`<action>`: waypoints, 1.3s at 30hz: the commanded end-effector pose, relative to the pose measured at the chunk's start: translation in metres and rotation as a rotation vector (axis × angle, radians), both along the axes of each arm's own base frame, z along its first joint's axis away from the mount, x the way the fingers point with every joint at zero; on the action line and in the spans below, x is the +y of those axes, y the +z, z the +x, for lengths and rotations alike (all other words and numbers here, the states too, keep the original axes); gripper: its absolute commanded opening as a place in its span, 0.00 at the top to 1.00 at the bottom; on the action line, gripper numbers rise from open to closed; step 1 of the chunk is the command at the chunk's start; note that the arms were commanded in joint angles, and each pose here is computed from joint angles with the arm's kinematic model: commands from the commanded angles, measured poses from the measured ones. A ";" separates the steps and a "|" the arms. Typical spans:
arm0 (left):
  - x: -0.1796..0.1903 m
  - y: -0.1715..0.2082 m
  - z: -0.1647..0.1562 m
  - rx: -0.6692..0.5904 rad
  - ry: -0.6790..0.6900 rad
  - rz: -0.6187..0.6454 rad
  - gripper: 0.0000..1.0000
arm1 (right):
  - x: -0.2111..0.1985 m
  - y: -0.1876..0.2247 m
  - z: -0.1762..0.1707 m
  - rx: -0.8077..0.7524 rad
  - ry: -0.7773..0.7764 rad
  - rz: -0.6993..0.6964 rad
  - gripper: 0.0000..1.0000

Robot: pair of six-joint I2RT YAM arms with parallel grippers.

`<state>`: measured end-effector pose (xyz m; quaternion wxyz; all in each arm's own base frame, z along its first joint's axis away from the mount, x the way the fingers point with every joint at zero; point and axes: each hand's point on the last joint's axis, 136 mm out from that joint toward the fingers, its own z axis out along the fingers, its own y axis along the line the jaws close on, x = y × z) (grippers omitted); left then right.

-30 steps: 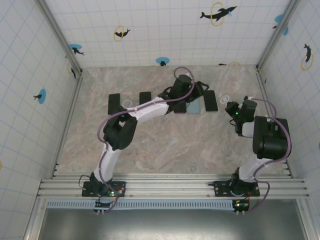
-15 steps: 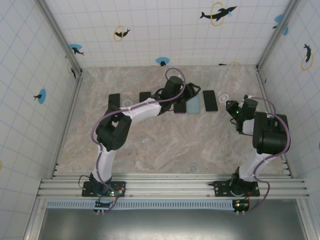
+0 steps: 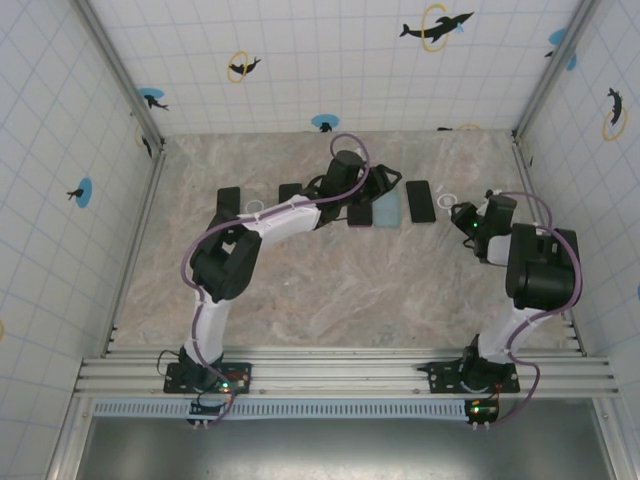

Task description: Take the phone out of the phone case

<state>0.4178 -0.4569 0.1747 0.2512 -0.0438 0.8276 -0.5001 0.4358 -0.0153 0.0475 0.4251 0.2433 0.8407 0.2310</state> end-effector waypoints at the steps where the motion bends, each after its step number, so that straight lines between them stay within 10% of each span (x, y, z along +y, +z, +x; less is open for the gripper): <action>1: 0.009 0.034 -0.004 -0.084 -0.042 -0.024 0.31 | -0.006 0.038 0.014 -0.075 0.031 -0.112 0.49; 18: 0.137 0.012 -0.013 -0.254 -0.091 0.251 0.18 | 0.059 0.091 -0.031 -0.171 0.362 -0.195 0.35; 22: 0.182 0.004 -0.025 -0.324 -0.094 0.331 0.14 | 0.090 0.096 -0.054 -0.249 0.495 -0.253 0.03; 25: 0.221 -0.009 -0.033 -0.347 -0.080 0.451 0.12 | 0.103 0.099 -0.072 -0.319 0.535 -0.282 0.01; 39: 0.414 -0.104 -0.085 -0.353 0.372 0.811 0.02 | -0.003 0.024 -0.122 -0.149 -0.069 -0.541 0.01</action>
